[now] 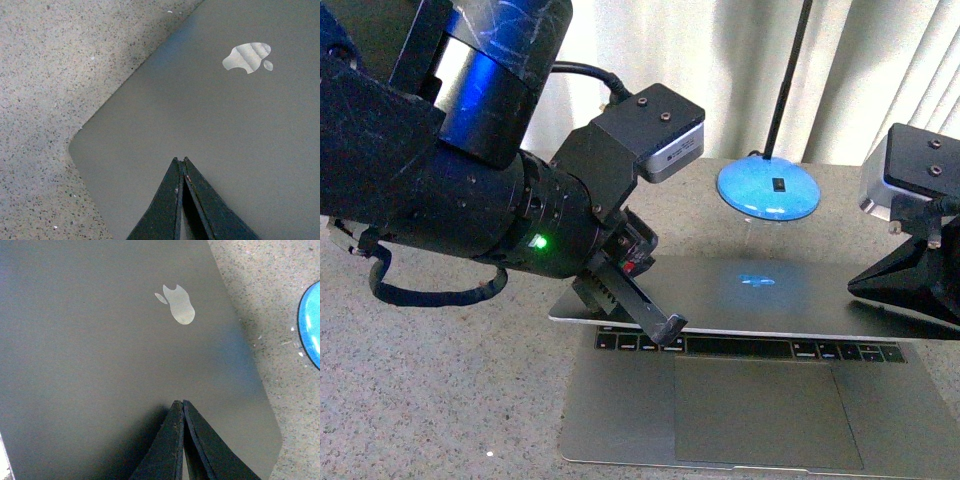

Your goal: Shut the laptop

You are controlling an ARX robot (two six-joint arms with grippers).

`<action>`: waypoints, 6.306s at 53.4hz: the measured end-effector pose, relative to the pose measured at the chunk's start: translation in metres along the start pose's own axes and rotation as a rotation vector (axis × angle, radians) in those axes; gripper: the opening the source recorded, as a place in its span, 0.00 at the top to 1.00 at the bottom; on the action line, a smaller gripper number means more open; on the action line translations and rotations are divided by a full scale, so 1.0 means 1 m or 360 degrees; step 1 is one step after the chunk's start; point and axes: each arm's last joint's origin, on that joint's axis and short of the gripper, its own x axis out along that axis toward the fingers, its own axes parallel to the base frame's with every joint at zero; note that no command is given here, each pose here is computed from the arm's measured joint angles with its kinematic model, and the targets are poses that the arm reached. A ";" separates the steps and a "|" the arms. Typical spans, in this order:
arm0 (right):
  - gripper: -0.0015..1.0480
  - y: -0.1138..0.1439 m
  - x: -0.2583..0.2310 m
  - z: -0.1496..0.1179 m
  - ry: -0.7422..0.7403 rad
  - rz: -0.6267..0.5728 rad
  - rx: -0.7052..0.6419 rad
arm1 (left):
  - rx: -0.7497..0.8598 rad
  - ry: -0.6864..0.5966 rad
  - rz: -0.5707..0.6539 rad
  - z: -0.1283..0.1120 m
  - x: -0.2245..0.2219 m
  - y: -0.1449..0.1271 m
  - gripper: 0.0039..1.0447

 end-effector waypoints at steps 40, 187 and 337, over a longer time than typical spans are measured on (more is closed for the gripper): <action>0.97 0.012 0.019 -0.018 0.0018 0.0070 0.0021 | -0.0083 0.0032 -0.0052 -0.018 0.015 -0.011 0.97; 0.97 0.118 -0.107 -0.023 -0.0932 -0.1532 0.1166 | -0.0753 -0.0937 0.1253 -0.132 -0.202 -0.018 0.97; 0.07 0.161 -0.132 -0.027 -0.0961 -0.1544 0.1152 | -0.0727 -0.0990 0.1270 -0.143 -0.239 -0.059 0.06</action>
